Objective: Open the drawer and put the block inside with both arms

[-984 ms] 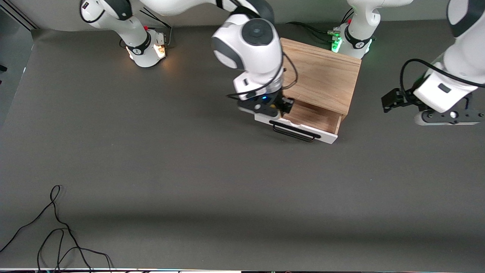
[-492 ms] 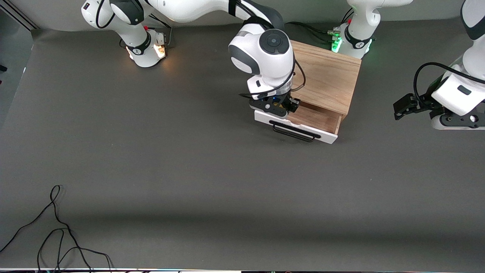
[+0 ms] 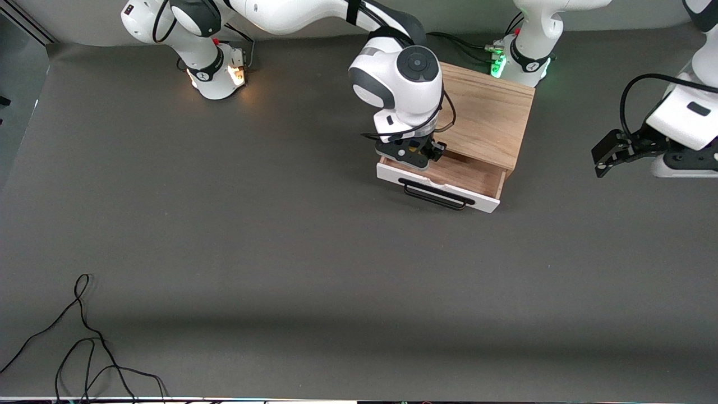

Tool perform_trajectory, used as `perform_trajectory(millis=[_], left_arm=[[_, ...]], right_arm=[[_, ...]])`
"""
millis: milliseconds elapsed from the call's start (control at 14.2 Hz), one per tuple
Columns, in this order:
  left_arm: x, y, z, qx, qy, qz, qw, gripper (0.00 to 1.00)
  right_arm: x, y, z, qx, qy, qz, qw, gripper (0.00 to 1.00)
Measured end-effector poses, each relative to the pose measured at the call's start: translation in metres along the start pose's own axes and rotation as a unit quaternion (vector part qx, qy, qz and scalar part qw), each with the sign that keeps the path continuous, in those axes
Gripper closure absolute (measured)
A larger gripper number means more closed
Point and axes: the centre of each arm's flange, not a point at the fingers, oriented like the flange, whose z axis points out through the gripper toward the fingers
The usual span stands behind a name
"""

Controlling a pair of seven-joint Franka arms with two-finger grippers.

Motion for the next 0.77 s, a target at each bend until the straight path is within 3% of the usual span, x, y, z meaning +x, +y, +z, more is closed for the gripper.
perform_trajectory(millis=[141,773], left_arm=[[-0.008,-0.004,-0.001,0.003,-0.023,0.001,1.0,0.0],[-0.008,-0.005,0.005,-0.014,-0.032,0.004,0.999,0.0]], right_arm=[[0.001,0.002,0.006,-0.007,0.007,-0.002,1.0,0.45],[-0.003,0.007,0.051,-0.041,0.027,-0.015,0.999,0.45]])
